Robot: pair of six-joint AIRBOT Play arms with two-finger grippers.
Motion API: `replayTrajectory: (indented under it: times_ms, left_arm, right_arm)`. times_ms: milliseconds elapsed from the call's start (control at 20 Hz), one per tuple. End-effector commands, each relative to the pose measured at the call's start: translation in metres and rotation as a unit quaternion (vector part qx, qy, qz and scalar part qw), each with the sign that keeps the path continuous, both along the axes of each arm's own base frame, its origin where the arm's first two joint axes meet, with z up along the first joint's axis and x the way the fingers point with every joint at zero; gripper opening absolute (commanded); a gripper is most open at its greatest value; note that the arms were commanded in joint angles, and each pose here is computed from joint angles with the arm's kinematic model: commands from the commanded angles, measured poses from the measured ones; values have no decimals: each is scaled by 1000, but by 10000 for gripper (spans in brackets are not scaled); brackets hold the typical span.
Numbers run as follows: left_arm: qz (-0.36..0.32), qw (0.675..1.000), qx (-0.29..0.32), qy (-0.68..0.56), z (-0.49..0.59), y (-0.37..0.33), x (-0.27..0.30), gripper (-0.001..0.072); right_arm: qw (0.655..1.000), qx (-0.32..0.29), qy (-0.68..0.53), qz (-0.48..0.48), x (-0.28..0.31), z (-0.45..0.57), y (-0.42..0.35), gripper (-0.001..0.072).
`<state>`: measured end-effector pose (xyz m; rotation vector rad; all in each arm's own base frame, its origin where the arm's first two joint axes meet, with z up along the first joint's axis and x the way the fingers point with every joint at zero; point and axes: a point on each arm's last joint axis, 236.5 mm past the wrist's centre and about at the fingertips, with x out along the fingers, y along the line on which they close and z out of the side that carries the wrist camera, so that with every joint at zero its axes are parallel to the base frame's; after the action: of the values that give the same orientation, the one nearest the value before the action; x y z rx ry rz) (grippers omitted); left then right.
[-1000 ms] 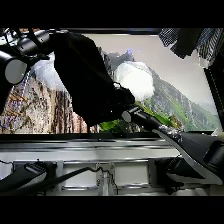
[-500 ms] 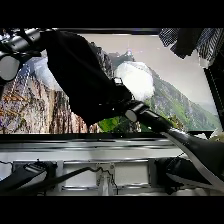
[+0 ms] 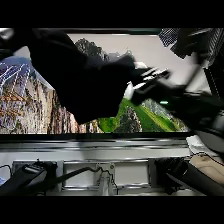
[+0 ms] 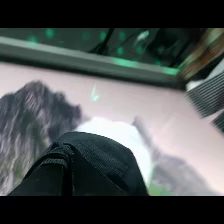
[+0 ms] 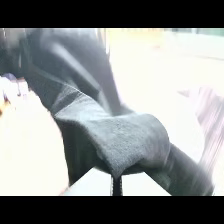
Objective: Fold the clothes and pants, and hang the long-sleeved shirts on hangers.
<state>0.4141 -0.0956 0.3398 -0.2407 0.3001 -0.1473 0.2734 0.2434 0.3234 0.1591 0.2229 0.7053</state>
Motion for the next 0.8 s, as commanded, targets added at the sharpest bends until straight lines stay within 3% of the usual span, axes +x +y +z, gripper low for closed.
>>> replayTrajectory:
  times_ms: [0, 200, 300, 450, 550, 750]
  left_arm:
    - [-25, 996, -38, -76, 66, 1, -66, 17]
    - [-101, 978, -103, -147, 124, -16, -154, 18]
    - [-136, 972, -120, -149, 129, -30, -169, 19]
    - [-141, 979, -95, -110, 102, -52, -134, 19]
    - [-108, 991, -34, -64, 60, -57, -86, 19]
    - [-34, 987, 53, 150, -88, -40, -7, 19]
  right_arm:
    - [993, 2, -120, -18, -46, 96, -55, 40]
    - [980, 8, -199, -26, -87, 167, -94, 39]
    - [974, -3, -223, -31, -91, 181, -99, 39]
    - [977, -31, -210, -38, -63, 171, -81, 39]
    - [980, -73, -180, -40, -27, 143, -55, 38]
    - [979, -183, -68, -55, 72, 37, -8, 38]
